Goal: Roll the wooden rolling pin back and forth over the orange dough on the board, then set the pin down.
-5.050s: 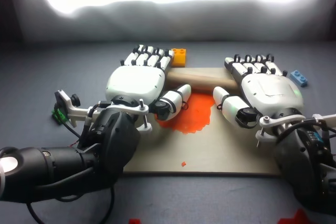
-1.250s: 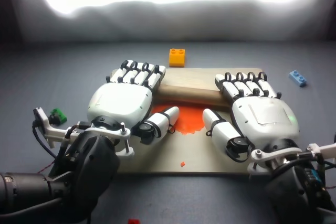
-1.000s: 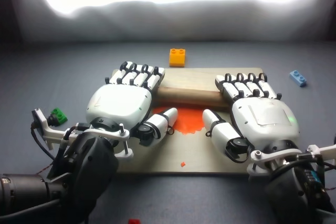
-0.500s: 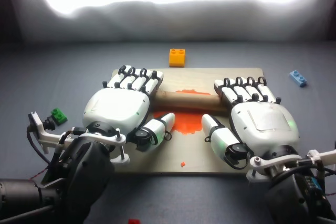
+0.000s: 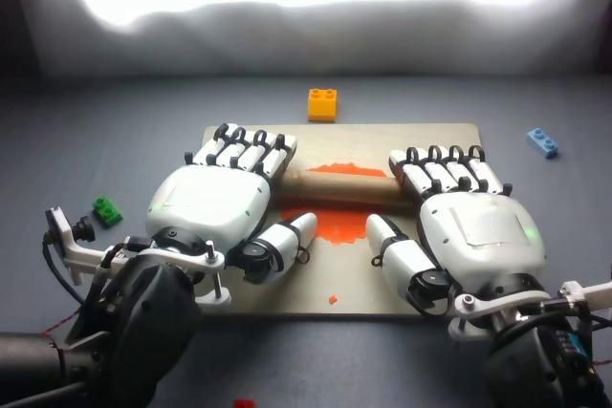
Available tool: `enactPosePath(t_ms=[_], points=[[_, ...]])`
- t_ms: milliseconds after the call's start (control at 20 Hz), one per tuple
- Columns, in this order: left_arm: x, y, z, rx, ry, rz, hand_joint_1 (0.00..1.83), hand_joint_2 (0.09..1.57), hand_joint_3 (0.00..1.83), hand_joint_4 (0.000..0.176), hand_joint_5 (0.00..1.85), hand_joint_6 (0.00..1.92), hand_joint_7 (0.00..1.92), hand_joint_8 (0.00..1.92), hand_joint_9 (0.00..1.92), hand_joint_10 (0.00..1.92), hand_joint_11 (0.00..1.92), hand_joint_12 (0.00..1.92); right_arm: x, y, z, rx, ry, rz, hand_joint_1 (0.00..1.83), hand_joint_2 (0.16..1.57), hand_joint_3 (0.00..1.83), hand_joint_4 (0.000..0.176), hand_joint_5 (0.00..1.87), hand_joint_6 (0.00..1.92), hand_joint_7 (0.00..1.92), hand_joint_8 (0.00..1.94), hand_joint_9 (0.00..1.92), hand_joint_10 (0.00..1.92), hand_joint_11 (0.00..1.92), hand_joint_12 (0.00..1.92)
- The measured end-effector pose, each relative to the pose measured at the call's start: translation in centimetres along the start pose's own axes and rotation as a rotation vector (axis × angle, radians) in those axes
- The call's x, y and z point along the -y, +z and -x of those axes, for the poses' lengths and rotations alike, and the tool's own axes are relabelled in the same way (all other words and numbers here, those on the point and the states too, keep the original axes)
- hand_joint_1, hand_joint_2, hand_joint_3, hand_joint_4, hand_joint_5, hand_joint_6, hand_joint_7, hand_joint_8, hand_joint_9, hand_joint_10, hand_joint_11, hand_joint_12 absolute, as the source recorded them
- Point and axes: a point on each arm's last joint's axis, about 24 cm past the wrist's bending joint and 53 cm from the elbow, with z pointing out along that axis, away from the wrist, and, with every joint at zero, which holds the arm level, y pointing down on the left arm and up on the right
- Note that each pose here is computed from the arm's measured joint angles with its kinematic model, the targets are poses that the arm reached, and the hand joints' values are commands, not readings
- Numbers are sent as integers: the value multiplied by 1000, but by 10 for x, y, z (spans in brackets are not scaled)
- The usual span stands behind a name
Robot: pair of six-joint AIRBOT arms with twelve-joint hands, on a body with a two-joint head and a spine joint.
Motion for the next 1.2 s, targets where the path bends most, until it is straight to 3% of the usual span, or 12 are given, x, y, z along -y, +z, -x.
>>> enactPosePath(t_ms=[250, 400, 700, 1000, 1050, 1200], points=[[1, -4, -2, -10, 0, -3, 0, 1471, 0, 0, 109, 0, 128, 0, 69, 0, 5, 5, 0, -3, -2, 0, -2, -4, 0, 1513, 0, 0, 227, 2, 254, 4, 166, 12, 0, 388], [0, -6, -3, -16, 7, -5, 0, 1470, 0, 0, 118, 4, 135, 4, 79, 5, 10, 9, -1, -7, -3, -2, -7, 2, 0, 1513, 0, 0, 229, 2, 266, 3, 180, 12, 0, 503], [2, -11, -4, -31, 10, -13, 0, 1473, 1, 0, 118, 4, 141, 5, 77, 4, 1, 11, -2, -14, -6, -5, -3, 0, 0, 1515, 0, 0, 219, 7, 247, 5, 158, 0, 0, 341], [0, -15, -10, -58, 3, -6, 0, 1476, 2, 0, 120, 6, 150, 7, 89, 8, 10, 19, -3, -19, -10, -17, -9, 5, 0, 1510, 0, 0, 236, 9, 266, 3, 174, 5, 0, 402], [0, -17, -10, -63, 2, -7, 0, 1480, 3, 0, 119, 5, 144, 3, 75, 1, 0, 17, -3, -21, -10, -18, -9, 5, 0, 1512, 0, 0, 255, 13, 277, 4, 190, 9, 0, 480], [0, -19, -9, -71, -1, -6, 0, 1477, 2, 0, 114, 2, 145, 3, 76, 1, 0, 16, -4, -22, -11, -19, -10, 5, 0, 1509, 0, 0, 238, 3, 264, 2, 174, 1, 0, 384]])
